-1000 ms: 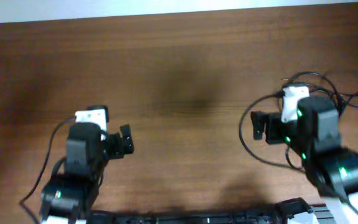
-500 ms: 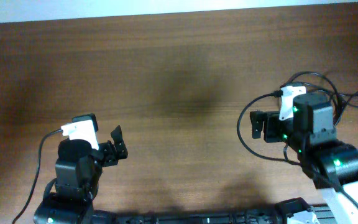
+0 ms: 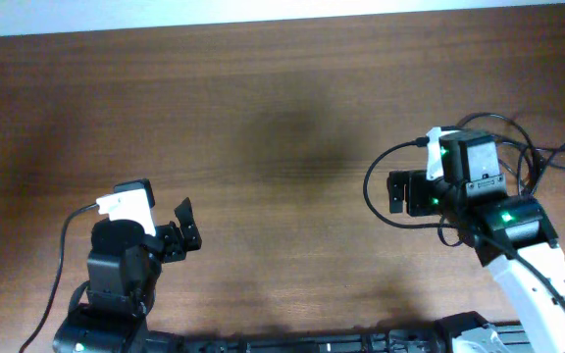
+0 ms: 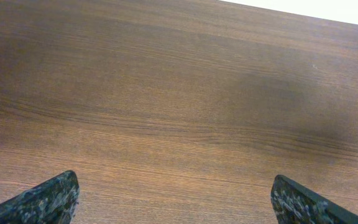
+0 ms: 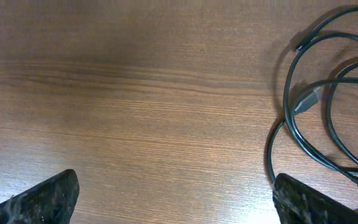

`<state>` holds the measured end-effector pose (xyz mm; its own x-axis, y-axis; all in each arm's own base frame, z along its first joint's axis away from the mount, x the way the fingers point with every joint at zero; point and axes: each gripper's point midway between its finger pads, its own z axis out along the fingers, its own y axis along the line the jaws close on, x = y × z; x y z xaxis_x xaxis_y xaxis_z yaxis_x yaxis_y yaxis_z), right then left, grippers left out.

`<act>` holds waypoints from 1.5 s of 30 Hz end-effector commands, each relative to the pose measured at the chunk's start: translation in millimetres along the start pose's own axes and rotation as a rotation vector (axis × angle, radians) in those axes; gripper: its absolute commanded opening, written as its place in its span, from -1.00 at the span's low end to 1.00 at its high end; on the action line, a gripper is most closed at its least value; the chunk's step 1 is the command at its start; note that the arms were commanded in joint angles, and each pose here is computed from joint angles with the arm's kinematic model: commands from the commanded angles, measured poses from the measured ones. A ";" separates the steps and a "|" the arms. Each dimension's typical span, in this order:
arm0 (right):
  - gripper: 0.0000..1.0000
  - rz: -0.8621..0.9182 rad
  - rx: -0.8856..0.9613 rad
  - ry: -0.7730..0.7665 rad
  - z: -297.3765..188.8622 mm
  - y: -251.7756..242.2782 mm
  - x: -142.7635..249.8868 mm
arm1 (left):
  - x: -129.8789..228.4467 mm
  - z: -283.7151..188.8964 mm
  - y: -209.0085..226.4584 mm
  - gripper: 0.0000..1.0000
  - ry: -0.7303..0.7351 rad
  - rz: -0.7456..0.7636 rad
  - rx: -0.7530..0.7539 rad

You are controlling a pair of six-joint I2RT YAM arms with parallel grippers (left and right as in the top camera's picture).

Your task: Untangle cables

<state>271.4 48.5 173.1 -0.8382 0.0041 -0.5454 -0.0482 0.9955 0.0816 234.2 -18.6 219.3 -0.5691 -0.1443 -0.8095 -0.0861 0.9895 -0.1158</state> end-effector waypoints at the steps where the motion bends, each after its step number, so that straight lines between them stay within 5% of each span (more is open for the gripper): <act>1: 0.97 0.004 0.009 -0.031 -7.3 -2.7 -0.9 | 1.9 1.3 2.9 0.98 0.000 -0.014 -0.014; 24: 0.97 0.049 0.133 -0.607 -144.4 -40.4 -13.3 | 1.9 1.3 2.9 0.98 0.001 -0.014 -0.014; 35: 0.98 0.078 0.074 -1.035 -114.4 -41.1 -16.2 | 1.9 1.3 2.9 0.98 0.000 -0.014 -0.014; 45: 0.97 0.089 0.081 -1.091 -82.1 -47.1 -1.9 | 1.9 1.3 2.9 0.98 0.000 -0.014 -0.014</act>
<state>229.6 -1.1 245.3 0.0961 0.1223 -0.9878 0.0330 0.9915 0.1260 234.2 -18.5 217.9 -0.5714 -0.1471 -0.8074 -0.0888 0.9891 -0.1174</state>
